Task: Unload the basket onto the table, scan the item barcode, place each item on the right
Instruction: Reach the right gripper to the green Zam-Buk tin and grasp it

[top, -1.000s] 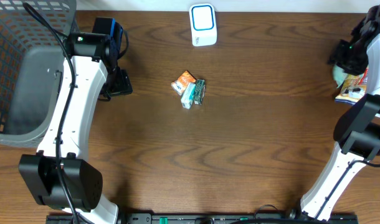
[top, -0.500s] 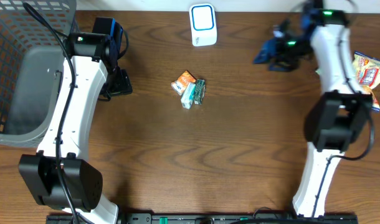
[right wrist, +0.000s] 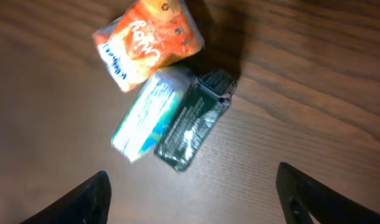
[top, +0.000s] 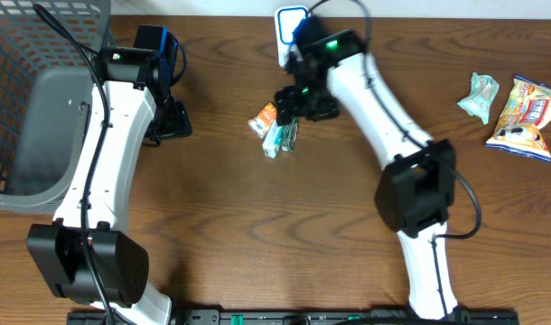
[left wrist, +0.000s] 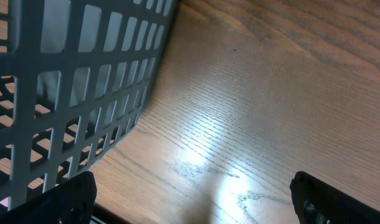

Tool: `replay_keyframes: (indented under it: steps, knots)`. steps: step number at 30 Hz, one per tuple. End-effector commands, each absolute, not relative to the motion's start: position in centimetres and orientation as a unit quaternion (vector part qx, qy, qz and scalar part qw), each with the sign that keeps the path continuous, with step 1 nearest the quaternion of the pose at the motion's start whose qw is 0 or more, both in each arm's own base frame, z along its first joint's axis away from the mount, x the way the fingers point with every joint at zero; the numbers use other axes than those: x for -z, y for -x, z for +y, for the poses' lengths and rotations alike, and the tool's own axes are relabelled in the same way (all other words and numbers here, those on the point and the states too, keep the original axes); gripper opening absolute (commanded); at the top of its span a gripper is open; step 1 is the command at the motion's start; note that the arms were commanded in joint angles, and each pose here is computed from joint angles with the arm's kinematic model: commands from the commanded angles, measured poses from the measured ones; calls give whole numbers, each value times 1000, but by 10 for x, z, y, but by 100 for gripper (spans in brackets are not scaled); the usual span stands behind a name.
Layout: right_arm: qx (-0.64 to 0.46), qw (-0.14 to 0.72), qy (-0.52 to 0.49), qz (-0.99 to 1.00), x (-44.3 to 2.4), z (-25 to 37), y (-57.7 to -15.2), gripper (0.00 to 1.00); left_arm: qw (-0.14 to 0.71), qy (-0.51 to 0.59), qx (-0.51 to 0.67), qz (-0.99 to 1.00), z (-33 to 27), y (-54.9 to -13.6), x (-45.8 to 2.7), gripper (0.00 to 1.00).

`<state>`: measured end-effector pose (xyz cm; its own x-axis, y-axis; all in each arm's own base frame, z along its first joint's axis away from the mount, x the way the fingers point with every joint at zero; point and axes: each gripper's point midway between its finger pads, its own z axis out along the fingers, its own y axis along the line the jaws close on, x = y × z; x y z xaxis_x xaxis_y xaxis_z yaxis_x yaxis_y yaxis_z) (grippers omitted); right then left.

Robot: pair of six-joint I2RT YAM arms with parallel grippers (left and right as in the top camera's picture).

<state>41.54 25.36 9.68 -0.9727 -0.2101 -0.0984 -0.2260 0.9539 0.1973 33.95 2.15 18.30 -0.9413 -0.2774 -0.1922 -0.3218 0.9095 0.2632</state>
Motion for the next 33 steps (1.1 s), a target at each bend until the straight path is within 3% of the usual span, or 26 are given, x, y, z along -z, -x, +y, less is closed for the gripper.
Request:
replay_keyframes:
  steps: [1, 10, 15, 24, 28, 33]
  knots:
    - [-4, 103, 48, 993, -106, 234, -432, 75, 74, 148, -158, 973, 26, -338, -183, 98]
    - [55, 114, 19, 992, -78, 226, -427, 70, 74, 148, -158, 973, 26, -338, -183, 98]
    - [90, 98, 10, 991, -58, 203, -422, 70, 74, 148, -158, 973, 26, -338, -183, 98]
    - [164, 53, -23, 985, -63, 143, -411, 73, 74, 148, -158, 973, 26, -338, -183, 98]
    - [160, 22, -35, 986, -67, 130, -404, 77, 74, 148, -158, 973, 26, -338, -183, 98]
    - [69, -14, 0, 998, -64, 156, -398, 79, 74, 148, -158, 973, 26, -338, -183, 98]
